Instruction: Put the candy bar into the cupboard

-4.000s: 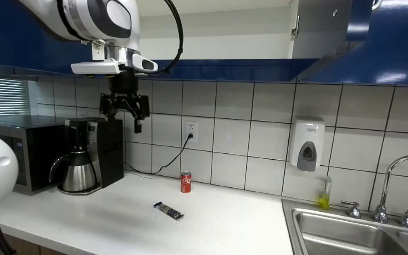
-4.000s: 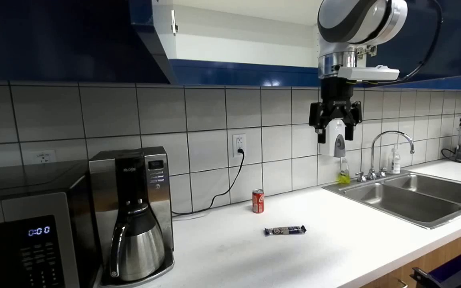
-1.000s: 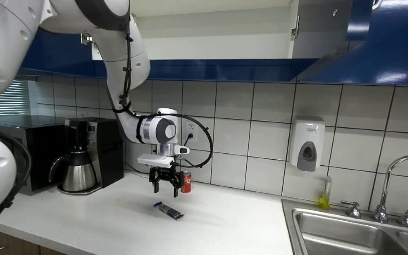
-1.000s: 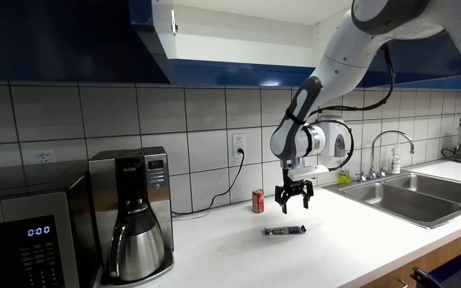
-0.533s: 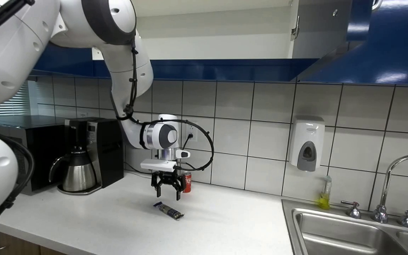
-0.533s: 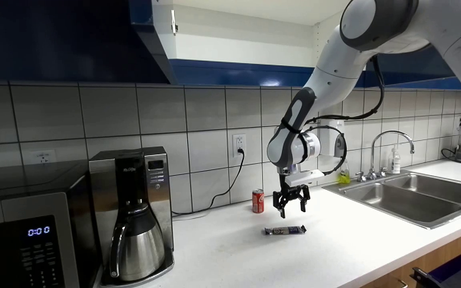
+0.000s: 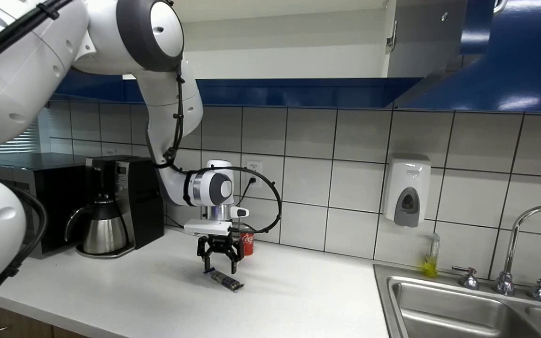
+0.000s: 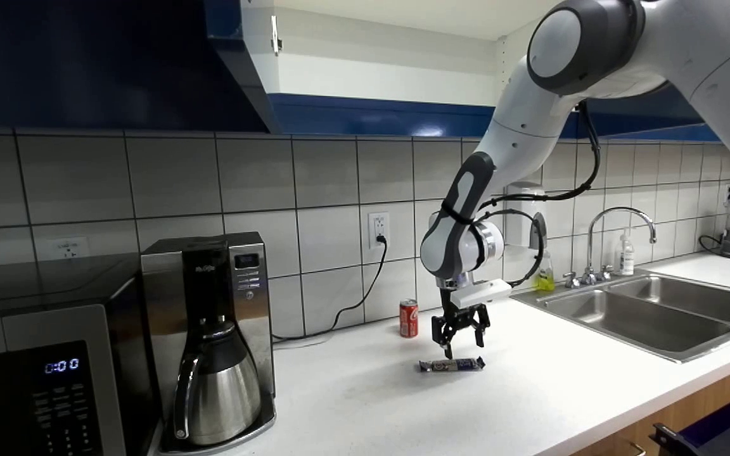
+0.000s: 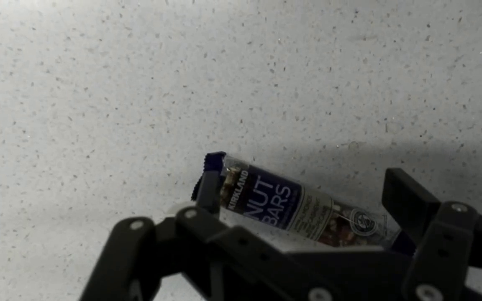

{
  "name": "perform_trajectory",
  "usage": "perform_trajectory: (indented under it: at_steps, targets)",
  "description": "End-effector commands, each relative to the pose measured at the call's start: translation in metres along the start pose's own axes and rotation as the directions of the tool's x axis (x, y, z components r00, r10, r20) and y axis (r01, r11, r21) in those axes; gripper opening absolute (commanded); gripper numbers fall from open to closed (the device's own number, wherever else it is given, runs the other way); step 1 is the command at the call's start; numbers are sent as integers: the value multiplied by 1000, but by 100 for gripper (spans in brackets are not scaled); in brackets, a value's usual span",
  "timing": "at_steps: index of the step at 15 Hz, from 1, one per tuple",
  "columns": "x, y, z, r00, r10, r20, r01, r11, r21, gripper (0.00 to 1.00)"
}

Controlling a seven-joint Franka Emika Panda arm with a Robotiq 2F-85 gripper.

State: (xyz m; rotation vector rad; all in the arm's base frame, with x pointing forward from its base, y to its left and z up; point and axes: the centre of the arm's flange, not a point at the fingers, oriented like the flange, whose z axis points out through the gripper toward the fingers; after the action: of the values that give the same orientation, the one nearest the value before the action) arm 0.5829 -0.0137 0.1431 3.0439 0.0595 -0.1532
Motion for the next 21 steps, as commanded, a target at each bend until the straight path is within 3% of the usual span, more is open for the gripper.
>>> perform_trajectory:
  at_steps: [1, 6, 10, 18, 21]
  targets:
    - [8, 1, 2, 1000, -21, -10, 21, 1000, -17, 100]
    - [15, 1, 1, 996, -90, -10, 90, 996, -6, 100]
    - [19, -2, 2, 975, -222, 5, 222, 975, 14, 100]
    - [22, 6, 5, 904, -428, 13, 428, 904, 8, 100]
    - [23, 9, 6, 861, -508, 21, 508, 861, -17, 100]
